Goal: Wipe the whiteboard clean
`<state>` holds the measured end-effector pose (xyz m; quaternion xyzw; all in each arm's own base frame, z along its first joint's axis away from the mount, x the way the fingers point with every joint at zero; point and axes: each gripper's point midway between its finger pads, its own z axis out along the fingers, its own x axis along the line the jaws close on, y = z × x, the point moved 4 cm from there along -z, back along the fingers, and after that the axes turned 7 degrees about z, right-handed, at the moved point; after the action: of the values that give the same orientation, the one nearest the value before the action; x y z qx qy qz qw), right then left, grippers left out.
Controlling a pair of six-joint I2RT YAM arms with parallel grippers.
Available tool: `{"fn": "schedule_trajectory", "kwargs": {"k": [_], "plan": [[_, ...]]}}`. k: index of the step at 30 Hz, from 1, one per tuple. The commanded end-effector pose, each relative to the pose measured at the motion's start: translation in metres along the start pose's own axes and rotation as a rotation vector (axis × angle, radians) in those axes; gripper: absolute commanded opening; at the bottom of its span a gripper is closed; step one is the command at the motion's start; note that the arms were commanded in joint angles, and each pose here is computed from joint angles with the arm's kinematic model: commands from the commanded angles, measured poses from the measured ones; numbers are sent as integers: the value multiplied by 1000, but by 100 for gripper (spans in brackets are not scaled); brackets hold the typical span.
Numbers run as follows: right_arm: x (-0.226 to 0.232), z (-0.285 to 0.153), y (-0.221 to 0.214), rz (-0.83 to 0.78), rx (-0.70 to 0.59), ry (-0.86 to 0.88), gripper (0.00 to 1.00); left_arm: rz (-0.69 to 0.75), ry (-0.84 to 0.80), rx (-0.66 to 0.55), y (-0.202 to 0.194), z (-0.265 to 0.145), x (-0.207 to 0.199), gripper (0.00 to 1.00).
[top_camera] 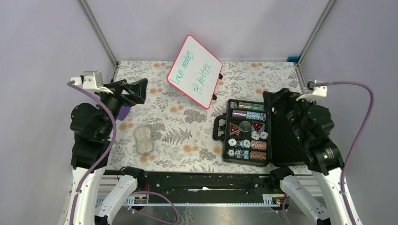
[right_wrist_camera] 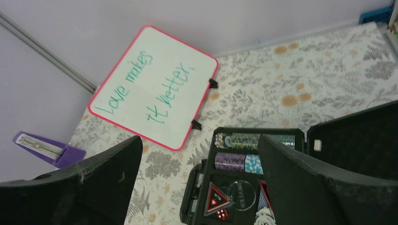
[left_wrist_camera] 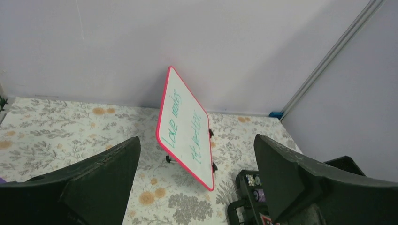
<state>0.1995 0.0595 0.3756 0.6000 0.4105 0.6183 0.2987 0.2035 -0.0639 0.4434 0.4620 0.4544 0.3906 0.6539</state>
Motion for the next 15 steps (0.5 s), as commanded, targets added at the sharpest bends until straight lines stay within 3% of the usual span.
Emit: {"fn": "schedule_trajectory", "kwargs": {"k": [1,10,15], "plan": [[-7,30,-34,28,112,-37,100,45,-35,59,-20,8,1,99],[6,89,-134,180,490,19,100,70,107,162,-69,16,32,99],[50,99,-196,150,617,80,100,82,203,182,-93,20,51,99]]}}
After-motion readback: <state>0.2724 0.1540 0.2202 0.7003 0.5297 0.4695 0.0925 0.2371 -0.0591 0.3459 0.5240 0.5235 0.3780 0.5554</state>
